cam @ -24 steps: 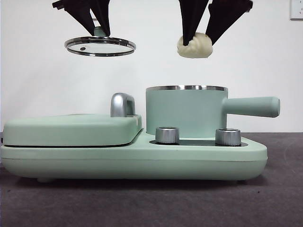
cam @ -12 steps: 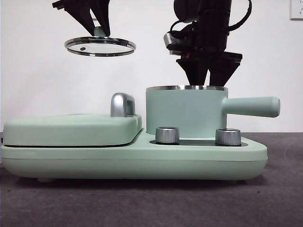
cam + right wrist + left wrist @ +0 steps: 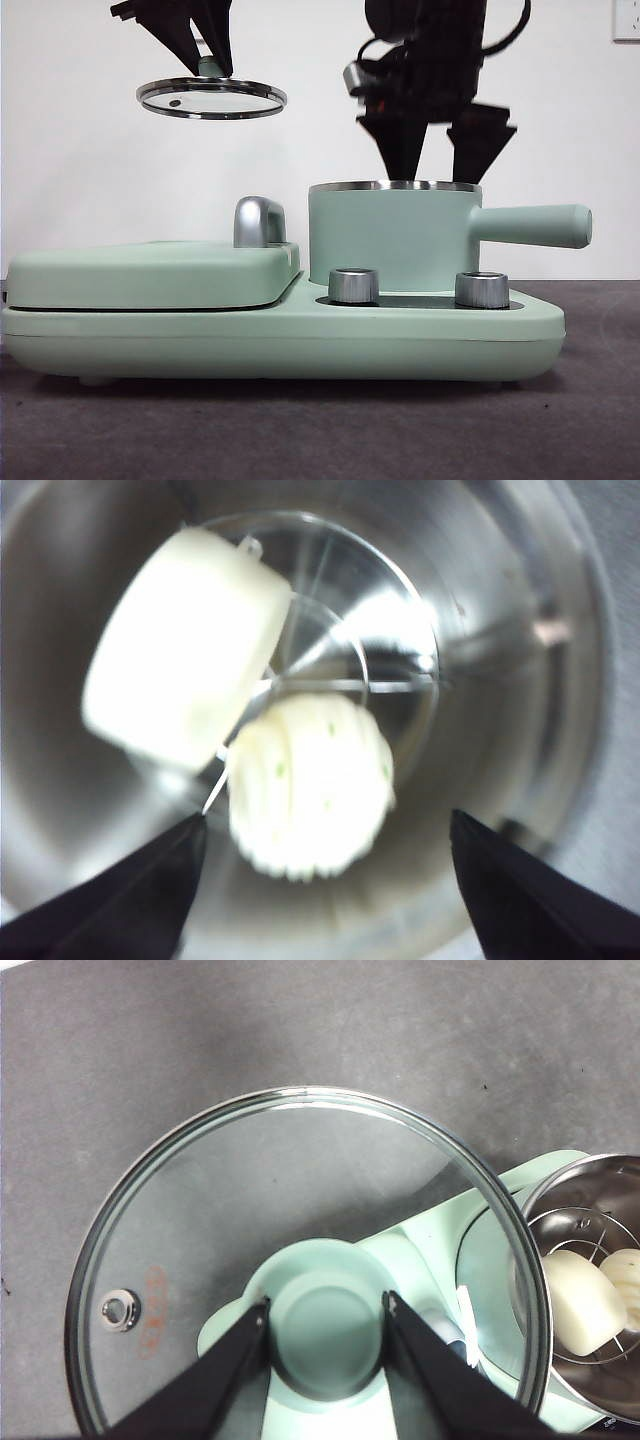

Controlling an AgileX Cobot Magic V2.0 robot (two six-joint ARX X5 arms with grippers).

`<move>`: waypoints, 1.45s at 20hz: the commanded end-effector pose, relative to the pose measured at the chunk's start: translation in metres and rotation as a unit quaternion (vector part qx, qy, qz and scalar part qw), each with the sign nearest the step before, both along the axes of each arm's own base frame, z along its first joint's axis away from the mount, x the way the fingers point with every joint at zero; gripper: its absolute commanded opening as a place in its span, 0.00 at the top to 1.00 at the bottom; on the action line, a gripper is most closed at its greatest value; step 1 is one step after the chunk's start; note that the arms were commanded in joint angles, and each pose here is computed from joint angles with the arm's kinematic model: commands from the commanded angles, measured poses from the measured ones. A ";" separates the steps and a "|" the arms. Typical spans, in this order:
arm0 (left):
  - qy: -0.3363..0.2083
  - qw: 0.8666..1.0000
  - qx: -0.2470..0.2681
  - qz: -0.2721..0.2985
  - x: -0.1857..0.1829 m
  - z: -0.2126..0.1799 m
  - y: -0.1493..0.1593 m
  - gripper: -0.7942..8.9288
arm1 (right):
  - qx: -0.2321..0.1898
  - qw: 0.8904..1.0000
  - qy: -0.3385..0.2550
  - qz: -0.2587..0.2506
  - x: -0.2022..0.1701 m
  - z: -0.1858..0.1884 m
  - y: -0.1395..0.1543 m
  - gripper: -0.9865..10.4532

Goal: Put the buns in a small steamer

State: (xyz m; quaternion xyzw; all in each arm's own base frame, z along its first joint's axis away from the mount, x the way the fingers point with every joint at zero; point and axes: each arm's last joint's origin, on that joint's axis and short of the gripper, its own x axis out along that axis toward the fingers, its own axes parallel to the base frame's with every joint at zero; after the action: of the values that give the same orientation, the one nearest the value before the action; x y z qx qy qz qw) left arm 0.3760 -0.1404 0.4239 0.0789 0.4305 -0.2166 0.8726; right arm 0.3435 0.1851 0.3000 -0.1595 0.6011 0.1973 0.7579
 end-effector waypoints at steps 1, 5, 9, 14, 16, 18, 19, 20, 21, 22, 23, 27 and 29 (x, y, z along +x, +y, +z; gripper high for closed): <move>-0.017 1.000 -0.008 -0.004 -0.005 0.010 0.000 0.87 | 0.004 1.000 -0.010 0.000 -0.006 0.027 -0.004 0.57; -0.011 1.000 -0.013 0.001 -0.007 0.010 -0.003 0.87 | 0.023 0.999 -0.030 -0.016 -0.035 0.063 -0.018 0.45; -0.009 1.000 -0.015 -0.007 -0.010 0.010 -0.010 0.87 | 0.066 0.994 -0.080 -0.025 -0.091 0.105 -0.046 0.43; -0.010 0.999 -0.016 -0.040 -0.020 0.010 -0.034 0.87 | 0.101 0.987 -0.128 -0.020 -0.176 0.123 -0.092 0.43; -0.010 0.998 -0.016 -0.060 -0.027 0.010 -0.048 0.87 | 0.111 0.983 -0.144 -0.019 -0.207 0.116 -0.109 0.43; -0.011 0.997 -0.016 -0.081 -0.035 0.010 -0.062 0.87 | 0.145 0.973 -0.179 -0.014 -0.234 0.105 -0.123 0.43; -0.012 0.995 -0.017 -0.094 -0.040 0.010 -0.071 0.87 | 0.167 0.965 -0.200 -0.010 -0.248 0.098 -0.130 0.43; -0.014 0.994 -0.016 -0.104 -0.044 0.010 -0.077 0.87 | 0.181 0.959 -0.217 -0.006 -0.258 0.091 -0.135 0.43; -0.014 0.993 -0.017 -0.116 -0.049 0.010 -0.085 0.87 | 0.196 0.951 -0.238 -0.003 -0.270 0.083 -0.142 0.43; -0.014 0.992 -0.016 -0.125 -0.053 0.010 -0.091 0.87 | 0.210 0.946 -0.248 0.003 -0.280 0.075 -0.146 0.43; -0.015 0.990 -0.015 -0.137 -0.058 0.010 -0.097 0.87 | 0.227 0.939 -0.258 0.011 -0.291 0.067 -0.152 0.43; -0.030 0.984 -0.017 -0.173 -0.069 0.010 -0.117 0.87 | 0.260 0.921 -0.291 0.020 -0.323 0.042 -0.168 0.43; -0.035 0.981 -0.016 -0.189 -0.073 0.008 -0.126 0.87 | 0.277 0.914 -0.297 0.024 -0.333 0.035 -0.173 0.43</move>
State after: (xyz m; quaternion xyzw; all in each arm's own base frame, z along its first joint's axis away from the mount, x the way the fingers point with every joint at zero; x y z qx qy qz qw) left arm 0.3071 -0.2635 0.4239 0.1500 0.3989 -0.3681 0.8263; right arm 0.0111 0.0120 0.3317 -0.0176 0.2722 0.3142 0.9093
